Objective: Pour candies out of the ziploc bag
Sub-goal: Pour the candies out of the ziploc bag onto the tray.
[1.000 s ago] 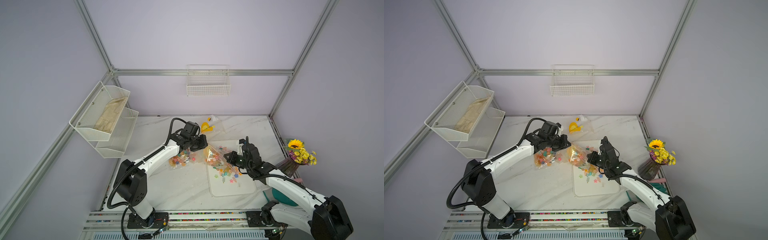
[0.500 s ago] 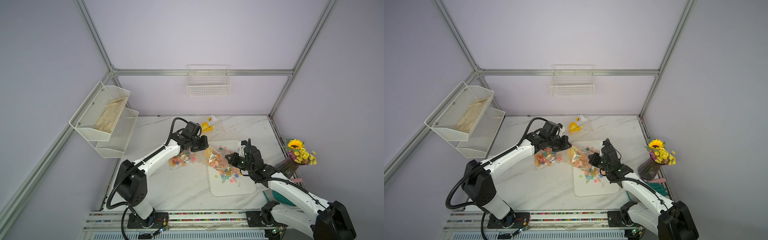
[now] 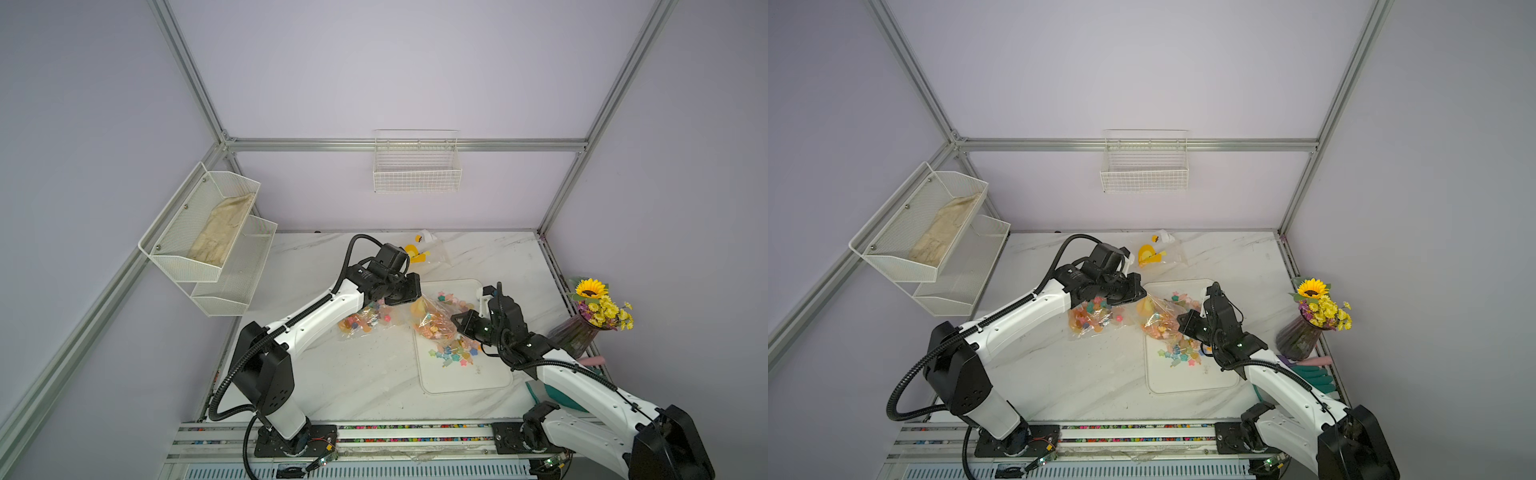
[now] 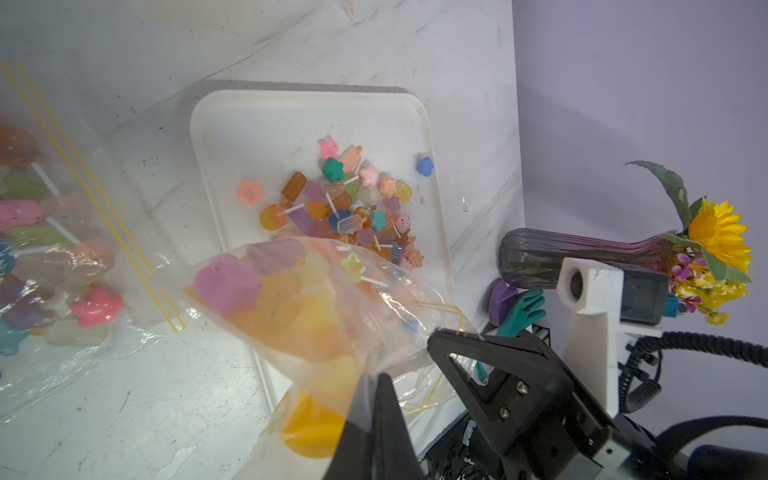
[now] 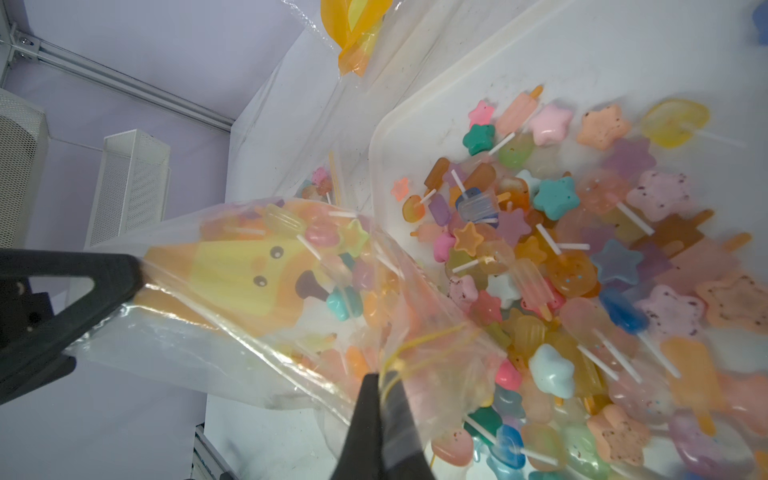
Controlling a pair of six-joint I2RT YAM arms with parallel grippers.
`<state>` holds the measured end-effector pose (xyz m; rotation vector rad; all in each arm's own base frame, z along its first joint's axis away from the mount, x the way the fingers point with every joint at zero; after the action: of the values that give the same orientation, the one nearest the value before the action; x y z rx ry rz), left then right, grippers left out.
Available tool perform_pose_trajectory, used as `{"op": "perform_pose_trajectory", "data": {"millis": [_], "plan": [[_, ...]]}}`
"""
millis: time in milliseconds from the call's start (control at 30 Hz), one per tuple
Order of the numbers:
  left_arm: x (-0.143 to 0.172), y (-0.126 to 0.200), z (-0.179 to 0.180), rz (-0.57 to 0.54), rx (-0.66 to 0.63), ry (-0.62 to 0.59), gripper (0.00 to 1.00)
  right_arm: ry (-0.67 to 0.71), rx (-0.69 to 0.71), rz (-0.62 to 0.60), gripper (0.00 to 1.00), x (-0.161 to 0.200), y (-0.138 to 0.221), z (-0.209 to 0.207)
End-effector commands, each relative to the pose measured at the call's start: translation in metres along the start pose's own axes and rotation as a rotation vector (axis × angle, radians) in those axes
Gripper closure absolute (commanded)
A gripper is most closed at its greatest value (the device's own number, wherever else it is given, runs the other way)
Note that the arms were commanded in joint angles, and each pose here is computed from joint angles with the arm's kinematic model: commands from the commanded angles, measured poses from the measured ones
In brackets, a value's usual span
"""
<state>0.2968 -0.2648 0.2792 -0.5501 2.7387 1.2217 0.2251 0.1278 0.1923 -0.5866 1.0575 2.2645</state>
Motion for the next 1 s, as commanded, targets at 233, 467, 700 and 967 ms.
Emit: {"op": "perform_pose_trajectory", "data": {"millis": [233, 467, 700, 967], "plan": [[-0.013, 0.049, -0.055, -0.141, 0.131, -0.087, 1.00, -0.012, 0.030, -0.015, 1.00, 0.006, 0.006, -0.009], [-0.008, 0.053, -0.064, -0.139, 0.132, -0.105, 1.00, -0.006, 0.049, -0.022, 1.00, 0.009, 0.005, -0.013], [-0.005, 0.060, -0.074, -0.145, 0.147, -0.125, 1.00, -0.003, 0.081, -0.026, 1.00, 0.012, 0.004, -0.019], [-0.002, 0.062, -0.083, -0.139, 0.166, -0.140, 1.00, -0.009, 0.104, -0.031, 1.00, 0.015, 0.003, -0.023]]}}
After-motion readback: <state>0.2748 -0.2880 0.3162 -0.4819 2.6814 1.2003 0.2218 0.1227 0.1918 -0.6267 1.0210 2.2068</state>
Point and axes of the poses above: each gripper's point midway between its finger pads, its own y axis back along the fingers, its own z axis along the line the jaws close on, x = y × z, the point moved 9 cm from there along y, back along the fingers, and after that the axes turned 13 degrees about y, right-handed, at the moved point
